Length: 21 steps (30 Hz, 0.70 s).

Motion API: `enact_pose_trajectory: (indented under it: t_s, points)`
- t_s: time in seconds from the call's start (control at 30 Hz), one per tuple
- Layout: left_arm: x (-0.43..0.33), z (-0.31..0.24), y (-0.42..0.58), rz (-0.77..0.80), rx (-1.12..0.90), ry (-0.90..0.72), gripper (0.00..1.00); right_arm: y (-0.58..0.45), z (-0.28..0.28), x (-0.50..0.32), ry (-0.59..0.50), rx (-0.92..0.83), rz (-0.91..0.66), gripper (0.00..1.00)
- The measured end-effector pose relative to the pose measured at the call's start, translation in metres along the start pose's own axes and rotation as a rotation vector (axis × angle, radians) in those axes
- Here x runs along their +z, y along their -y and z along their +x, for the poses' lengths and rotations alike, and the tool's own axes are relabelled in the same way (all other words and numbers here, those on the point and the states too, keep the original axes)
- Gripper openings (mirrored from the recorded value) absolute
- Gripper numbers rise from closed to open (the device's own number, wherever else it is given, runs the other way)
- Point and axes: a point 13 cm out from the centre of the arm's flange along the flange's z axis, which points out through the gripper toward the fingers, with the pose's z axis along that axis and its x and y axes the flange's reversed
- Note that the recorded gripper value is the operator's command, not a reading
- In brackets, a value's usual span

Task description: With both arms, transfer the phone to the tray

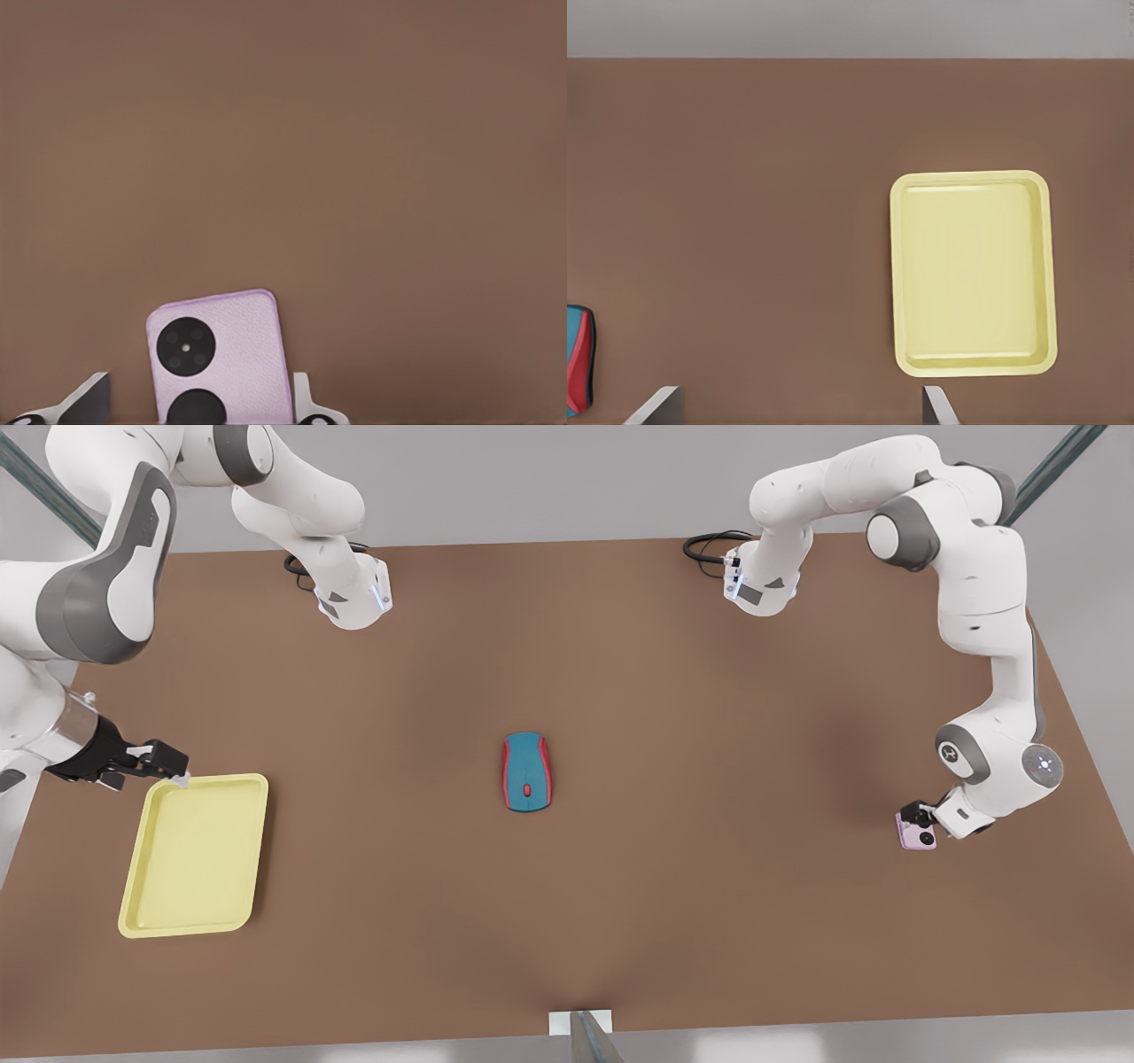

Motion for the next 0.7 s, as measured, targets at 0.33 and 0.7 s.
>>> enact_pose_trajectory:
  t_s: [0.33,0.7]
  points:
    - [0.015,0.006,0.004,0.023,0.033,-0.009,1.00,-0.006,0.000,0.002,-0.004,-0.009,-0.002,1.00]
    - [0.027,0.008,0.007,0.041,0.012,-0.003,0.82,-0.005,0.000,0.002,-0.005,-0.009,-0.003,1.00]
